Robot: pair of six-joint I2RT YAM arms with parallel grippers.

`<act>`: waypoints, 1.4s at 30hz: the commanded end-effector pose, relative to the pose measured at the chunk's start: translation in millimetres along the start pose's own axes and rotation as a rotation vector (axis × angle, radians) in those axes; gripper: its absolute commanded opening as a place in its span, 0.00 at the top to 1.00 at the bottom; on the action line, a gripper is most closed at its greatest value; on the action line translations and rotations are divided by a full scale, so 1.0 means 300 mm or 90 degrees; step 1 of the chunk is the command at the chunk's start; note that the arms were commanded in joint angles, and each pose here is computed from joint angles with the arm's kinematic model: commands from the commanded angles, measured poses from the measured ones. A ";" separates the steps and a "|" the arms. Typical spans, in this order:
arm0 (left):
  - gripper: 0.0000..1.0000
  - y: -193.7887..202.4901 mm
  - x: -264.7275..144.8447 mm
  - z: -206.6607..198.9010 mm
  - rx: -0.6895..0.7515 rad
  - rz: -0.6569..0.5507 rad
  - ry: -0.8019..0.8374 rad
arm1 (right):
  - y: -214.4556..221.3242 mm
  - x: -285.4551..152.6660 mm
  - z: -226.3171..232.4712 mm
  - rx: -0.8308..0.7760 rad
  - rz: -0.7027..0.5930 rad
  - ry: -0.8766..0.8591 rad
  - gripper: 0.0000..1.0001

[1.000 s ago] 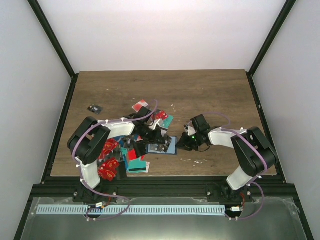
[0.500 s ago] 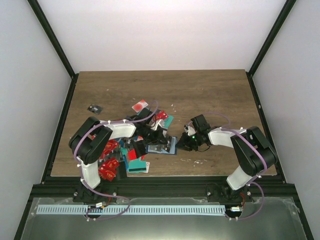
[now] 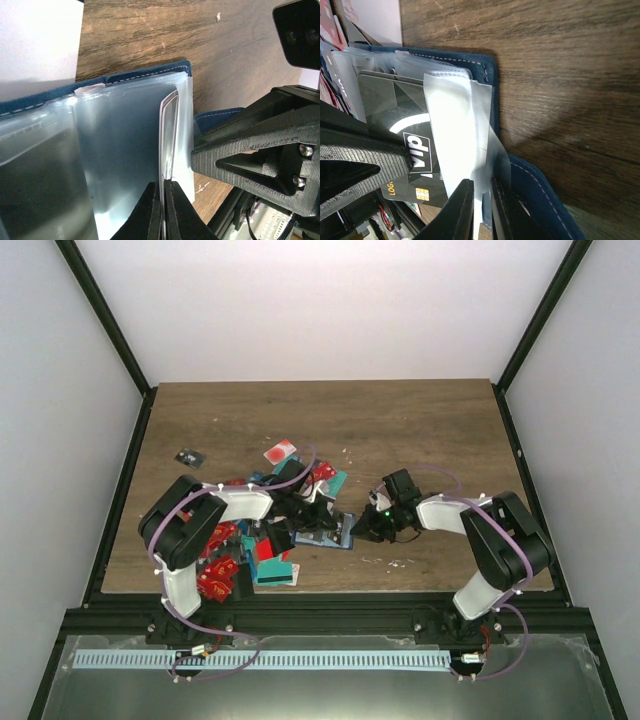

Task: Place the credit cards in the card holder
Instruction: Insert the credit card into the card holder.

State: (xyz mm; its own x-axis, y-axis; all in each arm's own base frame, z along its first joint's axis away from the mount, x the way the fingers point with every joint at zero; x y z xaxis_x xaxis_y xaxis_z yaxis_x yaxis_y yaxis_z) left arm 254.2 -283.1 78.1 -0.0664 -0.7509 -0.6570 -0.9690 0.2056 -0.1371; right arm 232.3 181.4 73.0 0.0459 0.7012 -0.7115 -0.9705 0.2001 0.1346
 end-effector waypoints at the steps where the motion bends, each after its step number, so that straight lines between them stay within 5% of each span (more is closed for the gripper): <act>1: 0.96 0.052 0.051 0.075 -0.043 0.005 -0.078 | 0.007 0.020 0.014 0.002 0.027 -0.027 0.87; 42: 0.96 0.071 0.050 0.108 -0.022 -0.054 -0.126 | -0.028 0.048 0.049 0.009 0.051 -0.053 0.88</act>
State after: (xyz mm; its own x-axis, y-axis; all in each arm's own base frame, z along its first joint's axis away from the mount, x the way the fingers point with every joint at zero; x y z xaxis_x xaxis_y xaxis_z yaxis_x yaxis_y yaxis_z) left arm 250.9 -279.4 79.8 0.0586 -0.7356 -0.6749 -0.9692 0.1201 -0.2151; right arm 239.5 187.7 69.8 0.0015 0.7448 -0.6673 -0.9628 0.1815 0.2004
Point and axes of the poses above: each gripper's point midway between its finger pads, its own x axis out along the fingers, its own z axis along the line the jaws close on, y = z × x, the point moved 7 cm from there along -x, back along the fingers, and after that the axes turned 8 degrees about x, right-handed, at the moved point
